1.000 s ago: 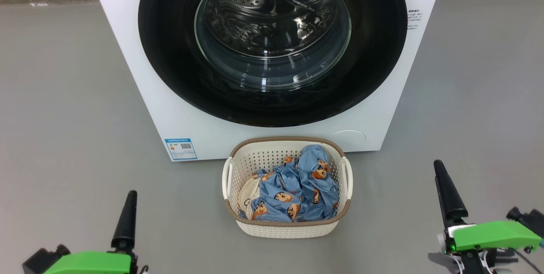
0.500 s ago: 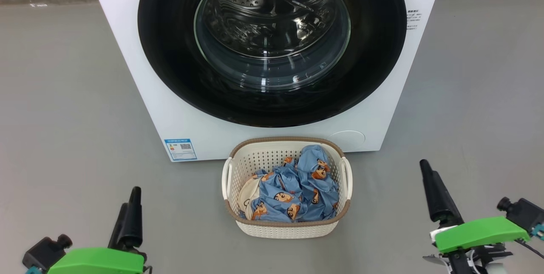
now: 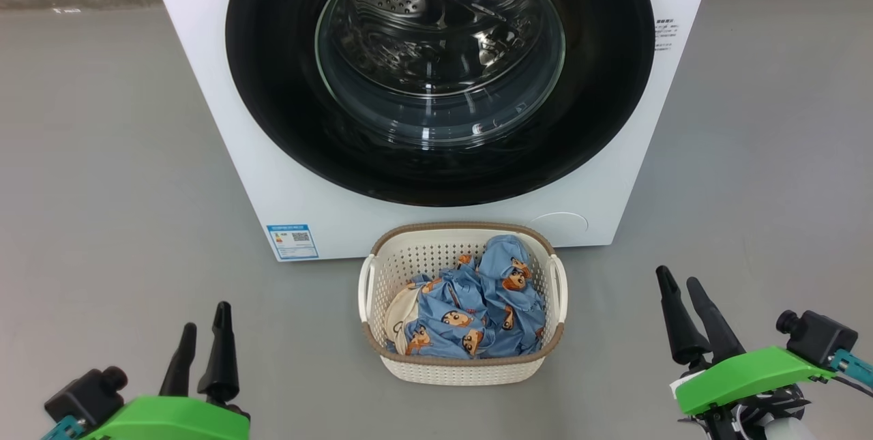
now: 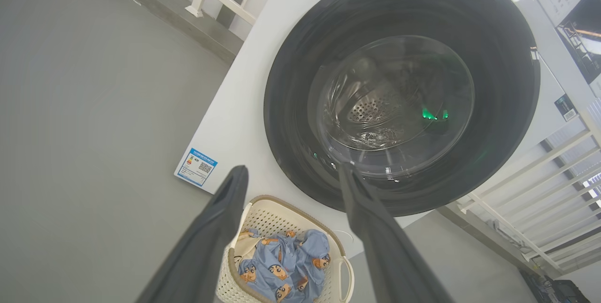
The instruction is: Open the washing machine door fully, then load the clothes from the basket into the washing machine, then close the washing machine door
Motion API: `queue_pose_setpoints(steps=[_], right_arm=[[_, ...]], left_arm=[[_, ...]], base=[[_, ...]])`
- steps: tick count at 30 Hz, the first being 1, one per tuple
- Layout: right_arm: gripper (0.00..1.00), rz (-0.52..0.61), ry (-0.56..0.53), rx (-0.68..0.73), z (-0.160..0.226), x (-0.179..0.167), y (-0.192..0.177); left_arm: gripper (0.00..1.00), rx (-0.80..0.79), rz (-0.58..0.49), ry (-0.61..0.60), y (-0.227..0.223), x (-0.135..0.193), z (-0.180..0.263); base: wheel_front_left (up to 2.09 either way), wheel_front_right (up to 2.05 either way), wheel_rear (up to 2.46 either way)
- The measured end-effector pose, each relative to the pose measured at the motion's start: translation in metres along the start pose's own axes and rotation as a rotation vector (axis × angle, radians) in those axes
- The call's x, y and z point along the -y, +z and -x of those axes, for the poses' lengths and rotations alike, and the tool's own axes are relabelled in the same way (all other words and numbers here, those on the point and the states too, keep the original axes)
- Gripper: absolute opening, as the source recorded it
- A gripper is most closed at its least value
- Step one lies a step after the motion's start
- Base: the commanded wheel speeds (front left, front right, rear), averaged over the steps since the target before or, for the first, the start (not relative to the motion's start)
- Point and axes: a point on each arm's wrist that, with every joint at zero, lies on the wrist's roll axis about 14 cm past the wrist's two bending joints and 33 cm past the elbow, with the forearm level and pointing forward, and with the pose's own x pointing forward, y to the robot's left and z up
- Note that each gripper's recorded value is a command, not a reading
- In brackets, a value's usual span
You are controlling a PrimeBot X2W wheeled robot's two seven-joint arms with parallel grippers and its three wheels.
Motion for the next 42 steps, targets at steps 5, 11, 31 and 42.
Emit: queue_pose_setpoints(steps=[5, 11, 31, 42], right_arm=[[1.0, 0.079, -0.001, -0.007, 0.0, 0.002, -0.002], [1.0, 0.181, 0.028, 0.014, -0.006, -0.006, 0.003], [1.0, 0.427, 0.107, 0.052, -0.011, -0.024, 0.009], [1.0, 0.542, 0.144, 0.083, -0.013, -0.033, 0.014]], left_arm=[[1.0, 0.004, -0.08, -0.013, 0.001, 0.003, 0.0], [1.0, 0.009, -0.16, -0.033, 0.0, 0.007, 0.0], [1.0, 0.06, -0.341, -0.095, 0.006, 0.023, -0.002], [1.0, 0.082, -0.445, -0.131, 0.007, 0.033, -0.002]], base=[[0.0, 0.0, 0.0], [0.0, 0.0, 0.0], [0.0, 0.0, 0.0], [0.0, 0.0, 0.0]])
